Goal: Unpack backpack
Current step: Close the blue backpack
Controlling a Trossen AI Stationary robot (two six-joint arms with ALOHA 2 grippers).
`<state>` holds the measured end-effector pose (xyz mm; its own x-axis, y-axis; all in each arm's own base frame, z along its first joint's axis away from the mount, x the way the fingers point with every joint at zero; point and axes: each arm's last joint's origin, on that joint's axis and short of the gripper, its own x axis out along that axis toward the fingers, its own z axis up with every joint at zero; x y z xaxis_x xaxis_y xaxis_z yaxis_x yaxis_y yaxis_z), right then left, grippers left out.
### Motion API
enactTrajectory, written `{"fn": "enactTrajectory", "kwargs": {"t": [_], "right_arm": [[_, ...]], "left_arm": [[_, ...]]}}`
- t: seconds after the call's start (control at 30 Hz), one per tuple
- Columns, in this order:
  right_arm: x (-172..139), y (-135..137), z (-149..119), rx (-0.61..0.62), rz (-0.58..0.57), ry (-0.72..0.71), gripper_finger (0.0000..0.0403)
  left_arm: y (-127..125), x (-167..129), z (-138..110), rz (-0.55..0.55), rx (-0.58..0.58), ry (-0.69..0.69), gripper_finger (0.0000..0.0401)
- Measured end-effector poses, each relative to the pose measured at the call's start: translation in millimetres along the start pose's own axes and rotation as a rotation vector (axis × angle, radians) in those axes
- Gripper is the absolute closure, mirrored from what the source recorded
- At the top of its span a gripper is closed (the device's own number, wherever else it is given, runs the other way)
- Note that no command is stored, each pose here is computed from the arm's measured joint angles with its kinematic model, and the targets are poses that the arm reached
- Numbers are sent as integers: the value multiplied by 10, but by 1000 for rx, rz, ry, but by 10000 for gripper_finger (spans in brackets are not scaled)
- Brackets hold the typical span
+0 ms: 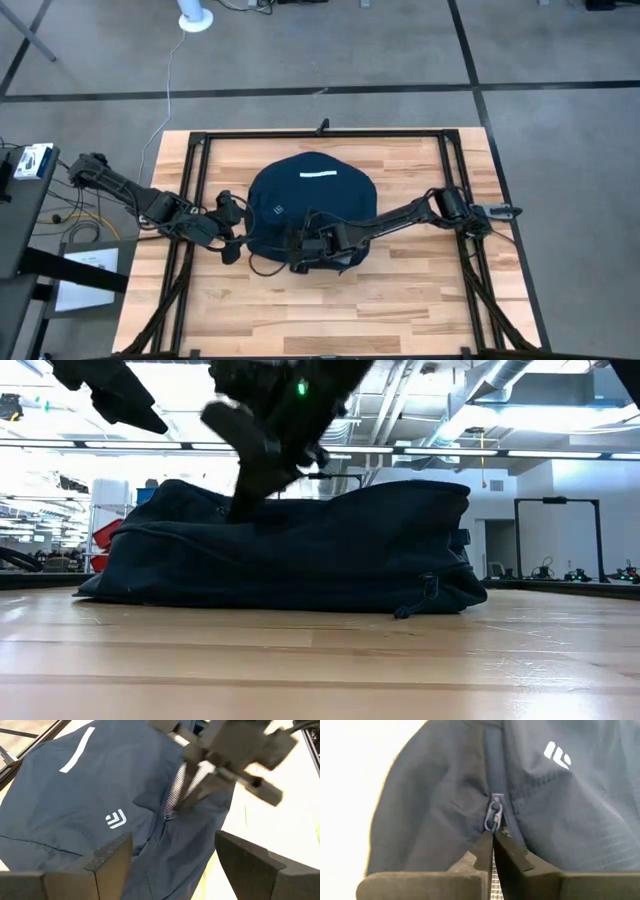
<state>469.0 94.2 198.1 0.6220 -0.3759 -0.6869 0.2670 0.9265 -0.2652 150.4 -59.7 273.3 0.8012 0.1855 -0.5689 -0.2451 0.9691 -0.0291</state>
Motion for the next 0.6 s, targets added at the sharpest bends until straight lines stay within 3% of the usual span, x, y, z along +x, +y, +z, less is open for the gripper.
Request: {"fn": "enactTrajectory", "kwargs": {"t": [0.3,0.4,0.6], "right_arm": [[-281,23,350,29,68,-81,402],[-310,-24,470,151,180,-105,403],[-292,-29,489,360,226,-96,403]], "left_arm": [[0,0,1,0,6,-1,132],[0,0,1,0,6,-1,132],[0,0,1,0,2,-1,132]]}}
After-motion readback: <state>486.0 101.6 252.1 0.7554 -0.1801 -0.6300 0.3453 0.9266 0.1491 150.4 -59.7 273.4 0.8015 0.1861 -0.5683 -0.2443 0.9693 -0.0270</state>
